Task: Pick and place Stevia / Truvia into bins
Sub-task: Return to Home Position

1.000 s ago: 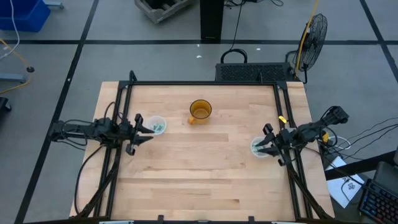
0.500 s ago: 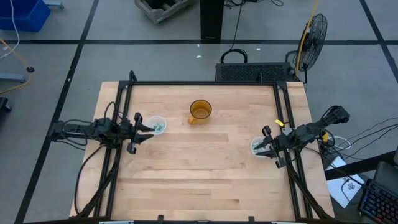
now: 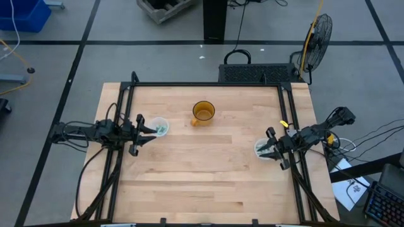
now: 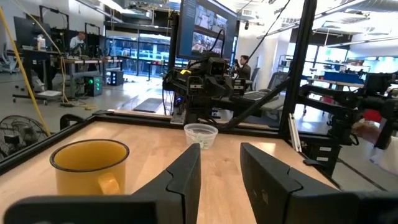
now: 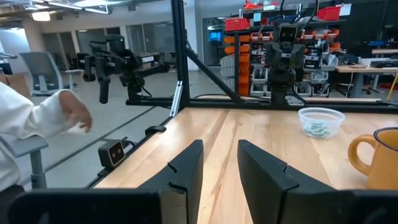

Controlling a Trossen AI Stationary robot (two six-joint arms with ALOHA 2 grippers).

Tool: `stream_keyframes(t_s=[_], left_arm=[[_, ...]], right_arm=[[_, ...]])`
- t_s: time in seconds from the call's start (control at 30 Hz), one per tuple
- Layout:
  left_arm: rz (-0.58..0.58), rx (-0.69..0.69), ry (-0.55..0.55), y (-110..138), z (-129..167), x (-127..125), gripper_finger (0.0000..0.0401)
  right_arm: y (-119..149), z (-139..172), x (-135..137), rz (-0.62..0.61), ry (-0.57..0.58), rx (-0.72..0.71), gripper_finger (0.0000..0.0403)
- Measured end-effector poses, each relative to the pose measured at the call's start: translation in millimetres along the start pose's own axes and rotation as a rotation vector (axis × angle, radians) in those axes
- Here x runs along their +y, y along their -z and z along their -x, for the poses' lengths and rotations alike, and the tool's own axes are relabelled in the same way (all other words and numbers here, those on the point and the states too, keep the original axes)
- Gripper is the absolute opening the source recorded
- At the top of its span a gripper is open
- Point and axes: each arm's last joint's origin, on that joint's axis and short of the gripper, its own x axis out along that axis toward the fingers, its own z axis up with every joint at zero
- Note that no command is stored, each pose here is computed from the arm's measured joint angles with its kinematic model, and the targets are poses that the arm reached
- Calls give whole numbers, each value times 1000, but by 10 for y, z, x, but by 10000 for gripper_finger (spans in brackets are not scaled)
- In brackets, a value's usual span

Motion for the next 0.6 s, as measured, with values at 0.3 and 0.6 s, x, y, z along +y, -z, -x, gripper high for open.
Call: stream_keyframes(t_s=[0.3, 0.6], left_arm=[[1, 0, 0, 0, 0, 0, 118], [0, 0, 1, 0, 0, 0, 118]], right_arm=[[-1, 0, 0, 0, 0, -1, 95], [-4, 0, 1, -1, -1, -4, 95]])
